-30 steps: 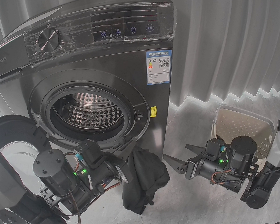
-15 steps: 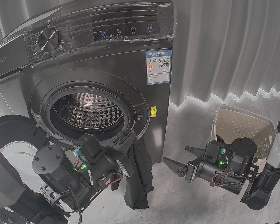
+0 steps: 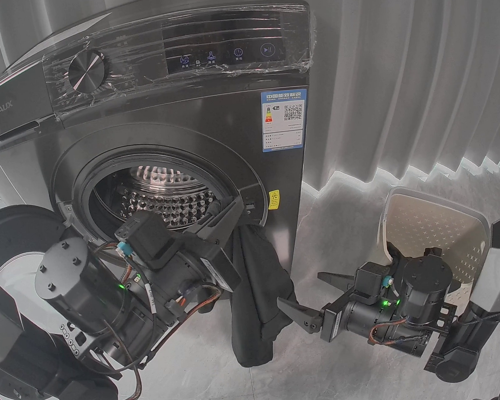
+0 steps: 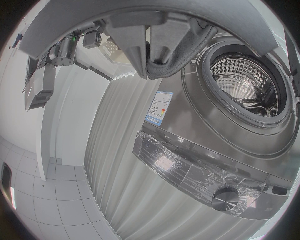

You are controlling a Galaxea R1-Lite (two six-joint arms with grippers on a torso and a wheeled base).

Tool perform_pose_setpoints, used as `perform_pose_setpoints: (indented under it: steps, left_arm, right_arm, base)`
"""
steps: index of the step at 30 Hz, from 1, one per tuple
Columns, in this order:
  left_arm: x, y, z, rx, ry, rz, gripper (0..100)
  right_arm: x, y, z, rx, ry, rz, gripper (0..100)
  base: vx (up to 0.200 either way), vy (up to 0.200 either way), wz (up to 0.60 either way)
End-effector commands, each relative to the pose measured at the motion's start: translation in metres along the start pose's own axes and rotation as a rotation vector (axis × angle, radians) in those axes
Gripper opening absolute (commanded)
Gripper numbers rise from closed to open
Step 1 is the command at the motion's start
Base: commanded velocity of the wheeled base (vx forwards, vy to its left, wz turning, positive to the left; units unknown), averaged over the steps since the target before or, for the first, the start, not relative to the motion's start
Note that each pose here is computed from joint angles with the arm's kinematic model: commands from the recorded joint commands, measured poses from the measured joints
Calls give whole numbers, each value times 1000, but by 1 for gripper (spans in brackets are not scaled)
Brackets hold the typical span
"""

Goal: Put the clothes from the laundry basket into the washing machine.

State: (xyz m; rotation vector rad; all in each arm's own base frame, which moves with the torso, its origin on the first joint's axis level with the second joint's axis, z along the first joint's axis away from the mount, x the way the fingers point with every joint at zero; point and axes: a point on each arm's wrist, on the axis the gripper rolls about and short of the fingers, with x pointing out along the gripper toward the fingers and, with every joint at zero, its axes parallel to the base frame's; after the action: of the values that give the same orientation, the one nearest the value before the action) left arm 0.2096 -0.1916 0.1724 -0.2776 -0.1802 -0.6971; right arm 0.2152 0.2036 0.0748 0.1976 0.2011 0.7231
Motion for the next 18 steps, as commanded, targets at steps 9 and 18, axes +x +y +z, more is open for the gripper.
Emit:
perform_pose_setpoints:
  steps: [9, 18]
  left_arm:
    - [2, -4, 2, -16, -12, -14, 0]
    - [5, -6, 5, -18, -30, -17, 0]
  right_arm:
    - [15, -1, -16, -53, 52, 57, 100]
    - [43, -5, -29, -57, 45, 53, 100]
  base:
    - [0, 0, 0]
    - [0, 0, 0]
